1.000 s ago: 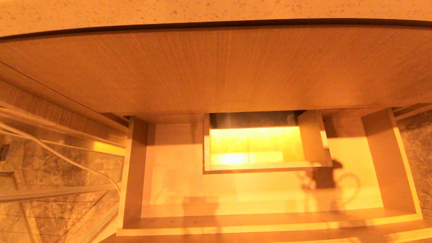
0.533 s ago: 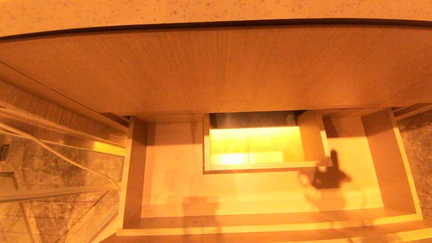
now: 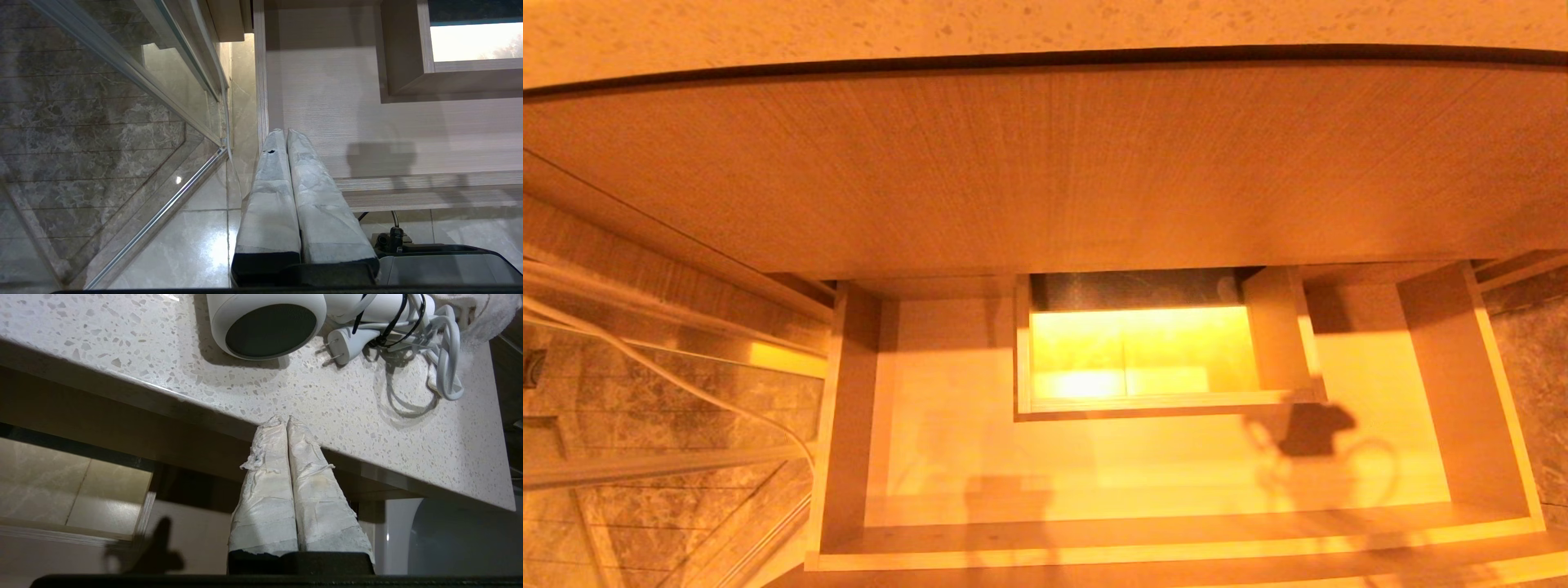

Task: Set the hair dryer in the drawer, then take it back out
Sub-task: Pick up the hairdryer

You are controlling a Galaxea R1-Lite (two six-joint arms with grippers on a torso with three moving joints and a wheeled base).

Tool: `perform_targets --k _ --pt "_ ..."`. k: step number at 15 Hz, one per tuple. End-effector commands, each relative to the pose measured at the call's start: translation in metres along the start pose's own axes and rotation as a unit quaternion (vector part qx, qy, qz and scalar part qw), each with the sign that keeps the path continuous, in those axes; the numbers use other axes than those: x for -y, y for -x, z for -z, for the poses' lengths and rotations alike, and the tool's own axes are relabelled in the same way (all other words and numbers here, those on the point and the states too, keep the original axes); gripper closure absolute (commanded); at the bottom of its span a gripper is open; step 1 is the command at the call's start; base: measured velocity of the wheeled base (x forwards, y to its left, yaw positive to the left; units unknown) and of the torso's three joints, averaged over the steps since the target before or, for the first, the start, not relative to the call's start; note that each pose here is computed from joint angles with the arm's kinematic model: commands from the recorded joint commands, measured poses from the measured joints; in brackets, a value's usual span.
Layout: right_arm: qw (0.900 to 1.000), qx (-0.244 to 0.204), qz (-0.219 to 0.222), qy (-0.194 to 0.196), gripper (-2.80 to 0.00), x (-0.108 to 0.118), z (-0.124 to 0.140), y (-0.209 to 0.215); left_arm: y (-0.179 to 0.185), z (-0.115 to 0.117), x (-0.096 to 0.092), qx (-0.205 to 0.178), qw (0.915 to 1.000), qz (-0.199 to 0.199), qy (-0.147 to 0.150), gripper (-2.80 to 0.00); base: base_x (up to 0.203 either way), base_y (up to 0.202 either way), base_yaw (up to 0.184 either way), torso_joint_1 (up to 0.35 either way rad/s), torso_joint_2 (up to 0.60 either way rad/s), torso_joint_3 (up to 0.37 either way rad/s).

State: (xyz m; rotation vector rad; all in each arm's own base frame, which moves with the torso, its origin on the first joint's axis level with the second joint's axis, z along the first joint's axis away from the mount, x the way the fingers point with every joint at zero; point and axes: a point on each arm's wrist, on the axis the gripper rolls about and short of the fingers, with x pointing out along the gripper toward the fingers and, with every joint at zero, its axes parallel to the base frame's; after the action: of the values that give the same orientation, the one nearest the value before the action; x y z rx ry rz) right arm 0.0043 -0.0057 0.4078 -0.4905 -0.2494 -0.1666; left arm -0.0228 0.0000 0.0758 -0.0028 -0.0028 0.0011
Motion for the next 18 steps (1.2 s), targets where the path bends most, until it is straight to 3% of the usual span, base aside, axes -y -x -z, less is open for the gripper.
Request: perform_targets --k 1,9,18 --pt "1.000 0.007 -0.002 -0.001 0.00 0.002 -0.001 0.003 0.000 0.000 0.000 0.000 1.0000 0.000 0.000 0.00 0.000 0.000 0.000 0.000 0.00 0.000" --pt "1.000 -0.010 -0.014 0.014 0.00 -0.011 -0.001 -0.032 0.000 0.000 0.000 0.000 1.0000 0.000 0.000 0.00 0.000 0.000 0.000 0.000 0.00 0.000" --pt "1.000 0.019 0.007 0.014 0.00 -0.015 -0.006 -0.050 0.000 0.000 0.000 0.000 1.0000 0.000 0.000 0.00 0.000 0.000 0.000 0.000 0.00 0.000"
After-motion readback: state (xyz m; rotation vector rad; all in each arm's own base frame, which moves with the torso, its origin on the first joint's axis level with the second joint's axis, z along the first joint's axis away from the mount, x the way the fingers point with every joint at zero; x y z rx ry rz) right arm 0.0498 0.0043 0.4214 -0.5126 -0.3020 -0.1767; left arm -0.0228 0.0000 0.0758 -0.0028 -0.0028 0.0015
